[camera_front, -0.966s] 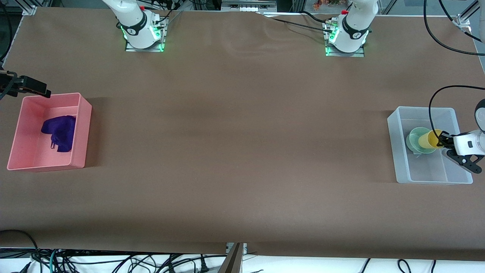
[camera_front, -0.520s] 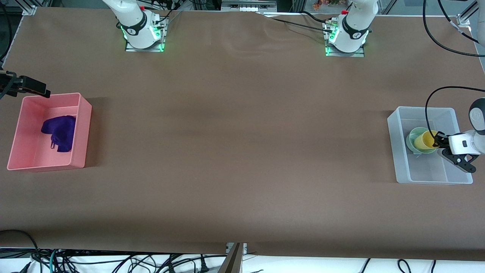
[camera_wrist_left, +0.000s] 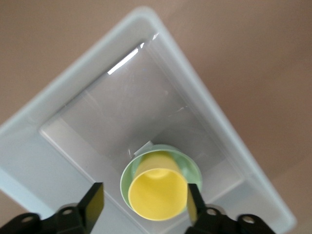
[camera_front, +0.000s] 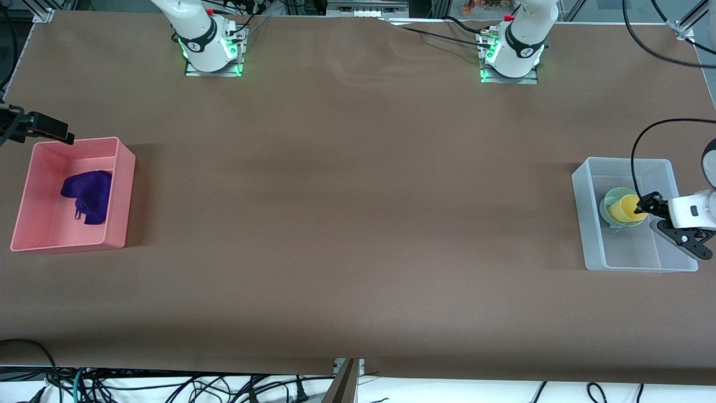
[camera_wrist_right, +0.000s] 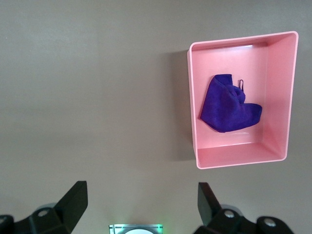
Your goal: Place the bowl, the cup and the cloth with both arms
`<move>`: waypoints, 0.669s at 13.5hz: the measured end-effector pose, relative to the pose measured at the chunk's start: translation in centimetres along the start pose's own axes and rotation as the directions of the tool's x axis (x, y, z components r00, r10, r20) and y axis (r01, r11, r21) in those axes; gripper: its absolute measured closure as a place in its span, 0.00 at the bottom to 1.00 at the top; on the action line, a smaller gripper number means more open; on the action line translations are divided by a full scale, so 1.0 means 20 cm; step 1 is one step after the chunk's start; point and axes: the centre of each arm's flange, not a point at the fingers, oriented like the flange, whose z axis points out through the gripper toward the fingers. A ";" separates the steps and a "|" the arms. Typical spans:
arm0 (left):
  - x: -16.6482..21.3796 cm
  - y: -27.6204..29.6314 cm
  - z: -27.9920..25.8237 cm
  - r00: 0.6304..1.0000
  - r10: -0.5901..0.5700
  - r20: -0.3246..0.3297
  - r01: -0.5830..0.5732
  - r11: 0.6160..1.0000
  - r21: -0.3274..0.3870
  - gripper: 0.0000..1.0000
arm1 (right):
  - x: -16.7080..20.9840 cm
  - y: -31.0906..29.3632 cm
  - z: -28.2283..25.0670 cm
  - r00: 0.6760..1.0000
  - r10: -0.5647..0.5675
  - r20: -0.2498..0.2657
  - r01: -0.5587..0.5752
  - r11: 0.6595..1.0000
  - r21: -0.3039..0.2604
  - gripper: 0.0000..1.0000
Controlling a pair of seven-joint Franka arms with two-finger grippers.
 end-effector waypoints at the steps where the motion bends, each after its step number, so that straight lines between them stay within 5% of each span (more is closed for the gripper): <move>1: 0.04 0.08 -0.16 1.000 -0.014 0.004 0.014 1.000 0.001 0.07 | 0.00 0.00 0.00 1.000 0.000 0.000 0.000 1.000 0.000 0.00; 5: 0.13 0.47 -0.68 0.976 -0.209 0.066 0.211 0.977 -0.022 0.00 | 0.00 0.00 0.00 1.000 0.000 0.000 0.000 1.000 0.000 0.00; 9: 0.14 0.76 -0.96 0.907 -0.417 0.054 0.420 0.902 -0.094 0.00 | 0.00 0.00 0.00 1.000 0.000 0.000 0.000 1.000 0.000 0.00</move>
